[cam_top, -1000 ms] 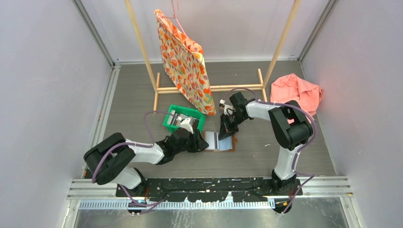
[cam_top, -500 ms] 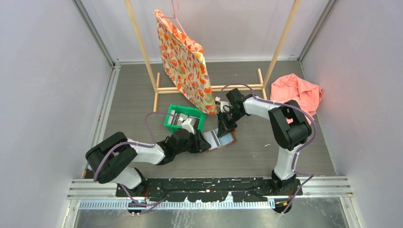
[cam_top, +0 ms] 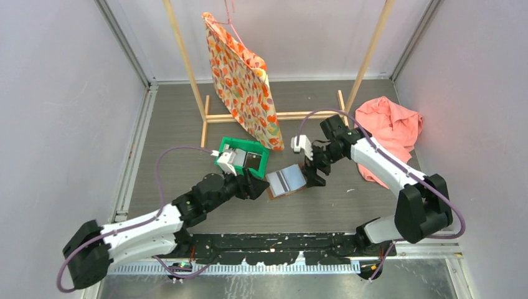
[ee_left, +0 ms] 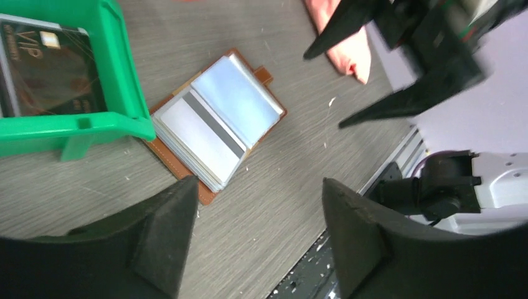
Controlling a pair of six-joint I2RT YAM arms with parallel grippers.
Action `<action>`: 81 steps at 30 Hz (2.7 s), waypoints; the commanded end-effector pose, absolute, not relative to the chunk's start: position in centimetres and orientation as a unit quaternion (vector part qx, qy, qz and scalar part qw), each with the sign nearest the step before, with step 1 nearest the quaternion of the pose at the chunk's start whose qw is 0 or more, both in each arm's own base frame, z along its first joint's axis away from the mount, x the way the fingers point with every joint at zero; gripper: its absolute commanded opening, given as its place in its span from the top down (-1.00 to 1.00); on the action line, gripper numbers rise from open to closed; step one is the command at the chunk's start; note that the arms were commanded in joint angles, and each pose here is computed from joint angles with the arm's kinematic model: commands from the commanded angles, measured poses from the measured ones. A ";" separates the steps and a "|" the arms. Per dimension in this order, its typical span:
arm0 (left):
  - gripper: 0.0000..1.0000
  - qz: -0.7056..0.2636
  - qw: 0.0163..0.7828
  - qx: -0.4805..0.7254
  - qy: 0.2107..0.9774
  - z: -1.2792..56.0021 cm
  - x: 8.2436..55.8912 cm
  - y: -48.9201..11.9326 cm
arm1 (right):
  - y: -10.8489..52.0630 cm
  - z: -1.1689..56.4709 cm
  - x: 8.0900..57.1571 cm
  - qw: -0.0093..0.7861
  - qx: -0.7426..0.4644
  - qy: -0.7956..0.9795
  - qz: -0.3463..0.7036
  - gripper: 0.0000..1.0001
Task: Put the credit cards into the card holder
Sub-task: Close the card holder at the center of the board.
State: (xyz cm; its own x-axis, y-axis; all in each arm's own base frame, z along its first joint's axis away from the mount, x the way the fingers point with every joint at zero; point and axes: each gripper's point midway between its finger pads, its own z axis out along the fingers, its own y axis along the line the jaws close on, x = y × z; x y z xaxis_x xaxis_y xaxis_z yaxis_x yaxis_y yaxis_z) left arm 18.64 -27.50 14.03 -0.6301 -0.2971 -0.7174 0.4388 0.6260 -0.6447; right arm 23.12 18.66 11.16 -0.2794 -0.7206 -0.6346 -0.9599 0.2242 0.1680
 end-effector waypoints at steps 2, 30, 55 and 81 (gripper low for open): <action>-0.96 -0.376 0.484 0.022 0.790 14.1 18.9 -23.0 | 16.9 8.9 24.0 0.235 -0.751 0.586 0.196 -0.74; -0.94 -0.435 0.469 0.006 0.769 12.8 16.6 -22.0 | 17.7 1.6 27.5 0.110 -0.753 0.616 0.203 0.20; -0.84 -0.400 0.358 -0.052 0.842 8.9 18.7 -28.1 | 18.9 9.4 23.1 0.232 -0.696 0.553 0.395 0.98; -0.51 -0.412 0.392 -0.032 0.822 8.7 19.4 -30.2 | 25.9 12.6 24.6 0.262 -0.546 0.678 0.417 0.92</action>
State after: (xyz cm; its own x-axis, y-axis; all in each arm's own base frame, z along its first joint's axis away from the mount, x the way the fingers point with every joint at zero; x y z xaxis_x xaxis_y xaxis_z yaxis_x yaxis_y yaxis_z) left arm 19.17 -30.63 5.10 -0.7567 -0.3426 -0.5569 0.1873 0.7025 -0.6866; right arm 25.19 23.49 10.13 -0.3050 -0.5669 -0.7652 -0.9465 0.0918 0.3093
